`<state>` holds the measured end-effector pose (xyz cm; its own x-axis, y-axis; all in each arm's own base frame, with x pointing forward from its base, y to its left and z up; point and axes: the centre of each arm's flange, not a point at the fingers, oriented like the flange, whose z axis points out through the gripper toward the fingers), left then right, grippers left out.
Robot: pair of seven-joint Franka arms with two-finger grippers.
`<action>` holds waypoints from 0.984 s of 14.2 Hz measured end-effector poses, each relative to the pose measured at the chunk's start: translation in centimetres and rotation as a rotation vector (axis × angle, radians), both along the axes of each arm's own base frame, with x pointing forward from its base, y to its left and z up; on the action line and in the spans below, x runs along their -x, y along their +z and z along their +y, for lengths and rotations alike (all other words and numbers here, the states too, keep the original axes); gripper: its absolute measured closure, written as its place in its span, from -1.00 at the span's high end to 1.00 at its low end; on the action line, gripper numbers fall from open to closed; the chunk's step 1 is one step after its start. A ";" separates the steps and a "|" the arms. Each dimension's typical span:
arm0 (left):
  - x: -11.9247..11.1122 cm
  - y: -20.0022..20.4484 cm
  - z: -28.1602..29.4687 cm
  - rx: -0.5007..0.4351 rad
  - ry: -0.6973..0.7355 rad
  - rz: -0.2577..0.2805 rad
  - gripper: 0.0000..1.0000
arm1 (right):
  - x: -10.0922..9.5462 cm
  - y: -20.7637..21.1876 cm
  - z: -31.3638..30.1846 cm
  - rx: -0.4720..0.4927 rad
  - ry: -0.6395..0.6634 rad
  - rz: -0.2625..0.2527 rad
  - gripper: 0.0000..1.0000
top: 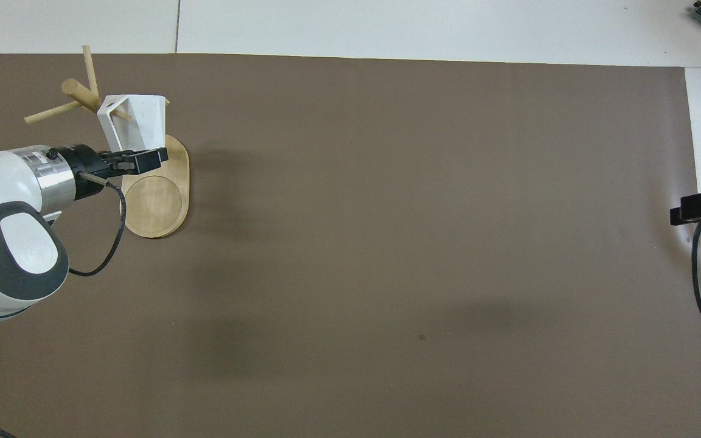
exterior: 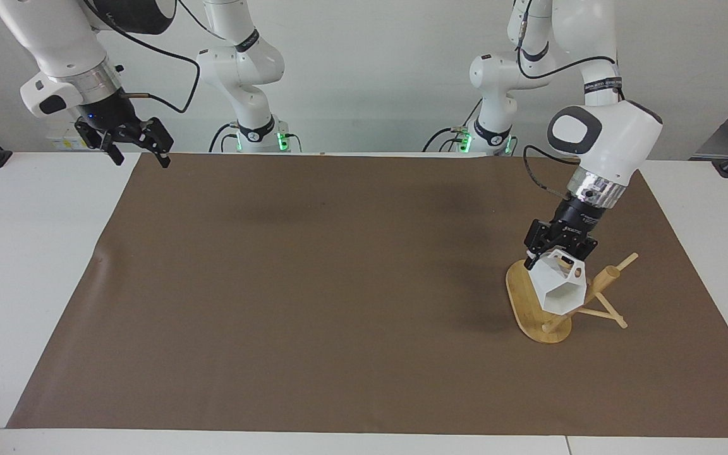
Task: Hang cup on rack
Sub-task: 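Lower the cup onto a mug tree peg with the left gripper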
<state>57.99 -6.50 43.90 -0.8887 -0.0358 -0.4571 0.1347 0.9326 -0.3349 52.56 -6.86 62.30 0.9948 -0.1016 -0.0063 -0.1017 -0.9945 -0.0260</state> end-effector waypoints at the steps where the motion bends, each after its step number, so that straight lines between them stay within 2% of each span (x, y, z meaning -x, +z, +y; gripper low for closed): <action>1: 0.0 -0.1 0.0 -0.001 0.006 -0.004 0.36 | 0.0 0.0 0.0 0.000 0.000 0.000 1.00; 4: 0.1 -0.2 0.1 0.002 0.019 -0.008 0.36 | -0.2 -0.2 0.0 0.001 -0.001 -0.010 1.00; 7: 0.1 -0.2 0.2 0.001 0.023 -0.010 0.37 | -0.9 -0.7 -0.3 0.018 -0.002 -0.065 1.00; 8: 0.1 -0.2 0.3 0.001 0.024 -0.010 0.48 | -1.1 -0.8 -0.3 0.024 -0.002 -0.082 1.00; 10: 0.0 -0.2 0.3 0.001 0.025 -0.011 0.91 | -1.3 -1.0 -0.4 0.029 -0.002 -0.096 1.00; 11: 0.0 -0.2 0.3 0.001 0.025 -0.011 1.00 | -1.3 -1.2 -0.4 0.028 -0.010 -0.098 1.00; 14: 0.0 -0.2 0.3 0.000 0.025 -0.012 1.00 | -1.1 -1.6 -0.4 0.025 -0.048 -0.090 1.00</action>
